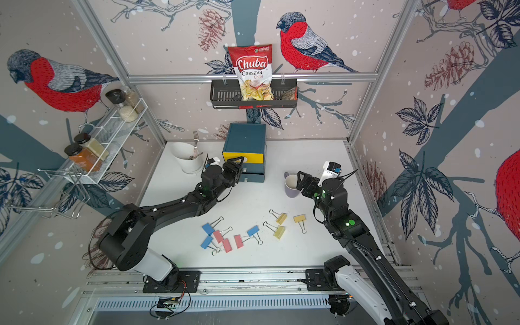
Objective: Put the binder clips in the drawer according to color
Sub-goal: Open the drawer in the storage box.
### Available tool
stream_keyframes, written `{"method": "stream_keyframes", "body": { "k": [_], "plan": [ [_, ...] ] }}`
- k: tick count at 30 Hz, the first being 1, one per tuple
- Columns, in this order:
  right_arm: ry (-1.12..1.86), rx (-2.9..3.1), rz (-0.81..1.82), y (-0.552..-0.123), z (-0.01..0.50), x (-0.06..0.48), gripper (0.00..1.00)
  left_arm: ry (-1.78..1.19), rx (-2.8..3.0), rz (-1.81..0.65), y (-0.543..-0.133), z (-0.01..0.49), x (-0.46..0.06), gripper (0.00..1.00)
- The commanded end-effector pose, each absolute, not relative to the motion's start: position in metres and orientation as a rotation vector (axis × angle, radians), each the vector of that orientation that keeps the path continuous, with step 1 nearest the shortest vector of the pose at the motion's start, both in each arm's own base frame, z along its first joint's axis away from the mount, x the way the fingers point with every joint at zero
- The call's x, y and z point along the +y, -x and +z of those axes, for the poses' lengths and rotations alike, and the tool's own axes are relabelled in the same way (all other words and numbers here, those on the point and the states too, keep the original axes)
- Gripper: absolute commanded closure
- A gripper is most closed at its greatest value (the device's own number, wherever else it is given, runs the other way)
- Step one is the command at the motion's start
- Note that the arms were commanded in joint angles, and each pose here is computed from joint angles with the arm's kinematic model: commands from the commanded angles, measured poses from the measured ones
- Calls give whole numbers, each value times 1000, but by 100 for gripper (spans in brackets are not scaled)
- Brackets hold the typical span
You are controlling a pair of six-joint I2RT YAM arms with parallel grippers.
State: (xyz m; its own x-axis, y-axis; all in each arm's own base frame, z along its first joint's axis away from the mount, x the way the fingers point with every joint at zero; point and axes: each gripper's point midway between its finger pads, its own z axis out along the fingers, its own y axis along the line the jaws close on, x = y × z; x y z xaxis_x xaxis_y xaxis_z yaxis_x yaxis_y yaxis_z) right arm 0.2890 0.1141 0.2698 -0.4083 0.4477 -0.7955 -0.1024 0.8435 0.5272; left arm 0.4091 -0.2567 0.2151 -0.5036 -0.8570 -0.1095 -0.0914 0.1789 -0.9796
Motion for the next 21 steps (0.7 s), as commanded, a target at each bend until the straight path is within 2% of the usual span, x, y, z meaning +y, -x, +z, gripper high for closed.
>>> {"method": "stream_keyframes", "body": {
  "k": [1,21],
  "plan": [
    [-230,1914,611,-288,267,116,17,914,1673,-1423,-415,227,-254,32],
    [-220,1908,590,-289,267,113,17,940,1599,-1457,-432,216,-253,36]
  ]
}}
